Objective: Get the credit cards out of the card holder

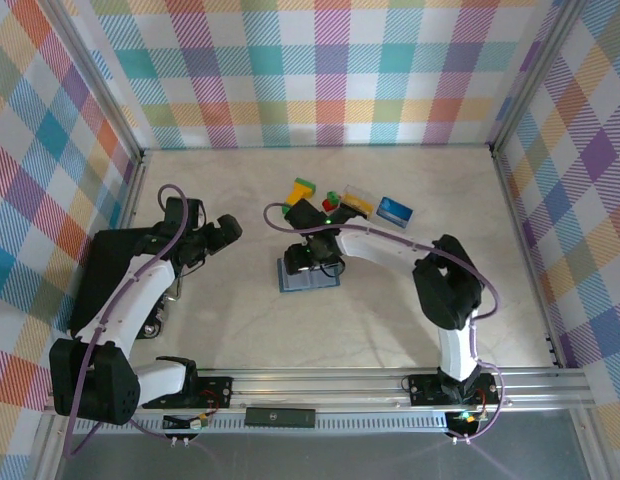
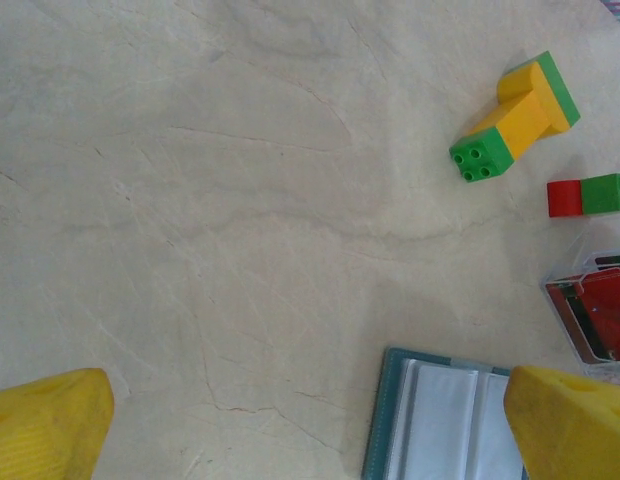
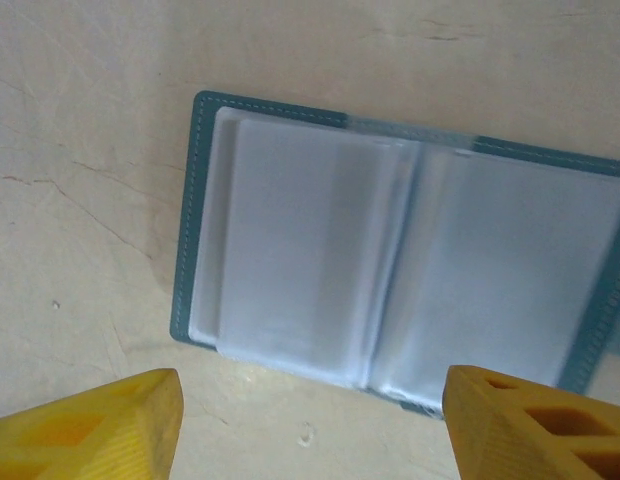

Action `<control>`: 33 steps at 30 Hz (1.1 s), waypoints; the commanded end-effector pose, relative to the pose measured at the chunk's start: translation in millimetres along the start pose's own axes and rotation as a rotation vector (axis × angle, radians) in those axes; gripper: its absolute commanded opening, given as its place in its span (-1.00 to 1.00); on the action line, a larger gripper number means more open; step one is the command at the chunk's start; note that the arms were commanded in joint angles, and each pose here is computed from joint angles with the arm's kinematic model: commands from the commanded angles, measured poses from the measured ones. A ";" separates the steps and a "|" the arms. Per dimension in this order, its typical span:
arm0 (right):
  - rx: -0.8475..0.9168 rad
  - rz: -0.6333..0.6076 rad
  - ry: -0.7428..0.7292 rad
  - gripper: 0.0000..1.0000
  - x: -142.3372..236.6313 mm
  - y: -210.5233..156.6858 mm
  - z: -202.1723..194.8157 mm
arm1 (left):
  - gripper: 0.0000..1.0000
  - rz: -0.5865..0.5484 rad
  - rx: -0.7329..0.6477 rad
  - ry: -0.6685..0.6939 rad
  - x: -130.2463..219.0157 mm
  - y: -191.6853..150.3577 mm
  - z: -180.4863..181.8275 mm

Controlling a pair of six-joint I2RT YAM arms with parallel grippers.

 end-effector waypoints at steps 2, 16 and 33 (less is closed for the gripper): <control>-0.022 0.005 -0.042 0.41 -17.7 8.1 2.6 | 0.99 0.027 0.022 -0.004 2.3 -6.9 4.9; -0.021 0.127 -0.165 0.33 -68.4 -7.2 -18.3 | 0.99 0.049 0.017 -0.044 -3.3 -10.0 -0.9; -0.025 0.223 -0.336 0.12 -96.5 -43.5 -60.8 | 1.00 0.059 0.025 -0.071 -6.0 -11.9 -4.5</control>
Point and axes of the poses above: each hand's point on the last joint's axis, 136 mm out from that joint toward the fingers, its own x axis back along the fingers, its own z axis along the line the jaws close on, y = z × x, the point moved 1 cm from there along x, back along the fingers
